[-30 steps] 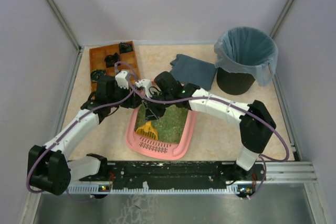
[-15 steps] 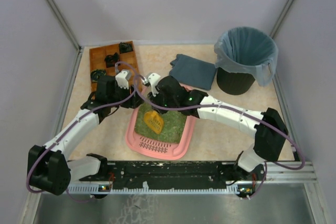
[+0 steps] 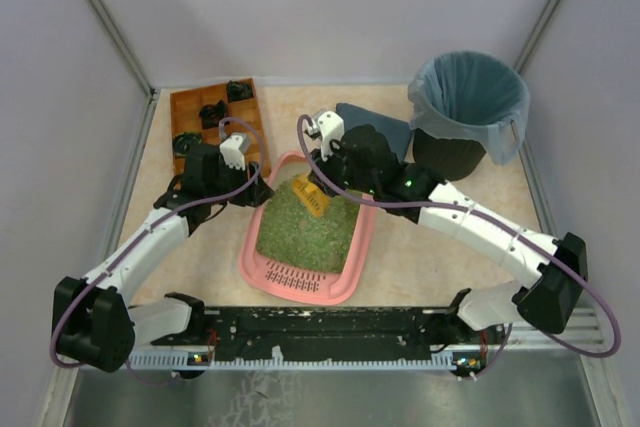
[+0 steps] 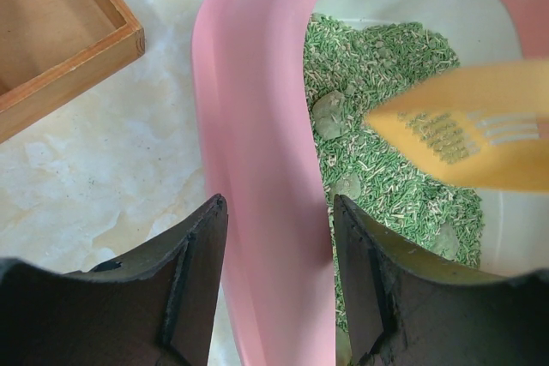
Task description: Clean the litter box
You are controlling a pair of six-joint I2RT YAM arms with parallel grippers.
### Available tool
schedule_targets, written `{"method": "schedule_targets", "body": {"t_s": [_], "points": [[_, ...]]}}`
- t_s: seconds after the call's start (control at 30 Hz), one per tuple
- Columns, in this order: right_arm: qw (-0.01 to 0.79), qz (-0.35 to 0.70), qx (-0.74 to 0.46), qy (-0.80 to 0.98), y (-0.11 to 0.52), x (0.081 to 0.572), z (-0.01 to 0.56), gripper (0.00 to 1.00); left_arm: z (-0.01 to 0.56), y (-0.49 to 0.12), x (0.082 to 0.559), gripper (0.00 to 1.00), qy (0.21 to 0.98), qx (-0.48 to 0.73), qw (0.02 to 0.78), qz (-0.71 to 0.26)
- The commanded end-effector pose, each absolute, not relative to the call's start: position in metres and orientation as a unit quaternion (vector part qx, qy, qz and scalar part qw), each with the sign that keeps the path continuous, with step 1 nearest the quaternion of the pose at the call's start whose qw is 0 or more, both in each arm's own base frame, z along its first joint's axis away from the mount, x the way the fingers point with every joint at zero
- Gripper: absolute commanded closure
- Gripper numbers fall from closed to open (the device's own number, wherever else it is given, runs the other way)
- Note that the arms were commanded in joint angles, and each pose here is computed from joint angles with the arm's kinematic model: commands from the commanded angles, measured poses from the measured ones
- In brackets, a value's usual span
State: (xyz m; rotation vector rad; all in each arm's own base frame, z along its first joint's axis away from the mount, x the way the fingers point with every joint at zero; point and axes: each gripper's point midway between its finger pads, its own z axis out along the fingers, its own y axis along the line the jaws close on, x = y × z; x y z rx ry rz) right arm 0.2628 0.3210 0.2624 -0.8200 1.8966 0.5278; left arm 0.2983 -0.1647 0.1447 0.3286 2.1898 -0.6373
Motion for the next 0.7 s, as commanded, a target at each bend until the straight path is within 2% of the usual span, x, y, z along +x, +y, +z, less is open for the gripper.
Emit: {"method": "schedule_targets", "body": {"t_s": [0.0, 0.2, 0.47, 0.67], "points": [[0.429, 0.342, -0.397, 0.736, 0.350, 0.220, 0.273, 1.00, 0.157, -0.166, 0.305, 0.42, 0.861, 0.133, 0.421, -0.251], [0.400, 0.349, -0.389, 0.753, 0.357, 0.219, 0.254, 1.00, 0.156, -0.165, 0.304, 0.42, 0.862, 0.133, 0.421, -0.250], [0.470, 0.219, -0.202, 0.831, 0.306, 0.272, 0.262, 1.00, 0.155, -0.167, 0.304, 0.42, 0.862, 0.135, 0.417, -0.255], [0.427, 0.179, -0.113, 0.879, 0.287, 0.271, 0.244, 1.00, 0.154, -0.171, 0.303, 0.45, 0.860, 0.143, 0.411, -0.265]]}}
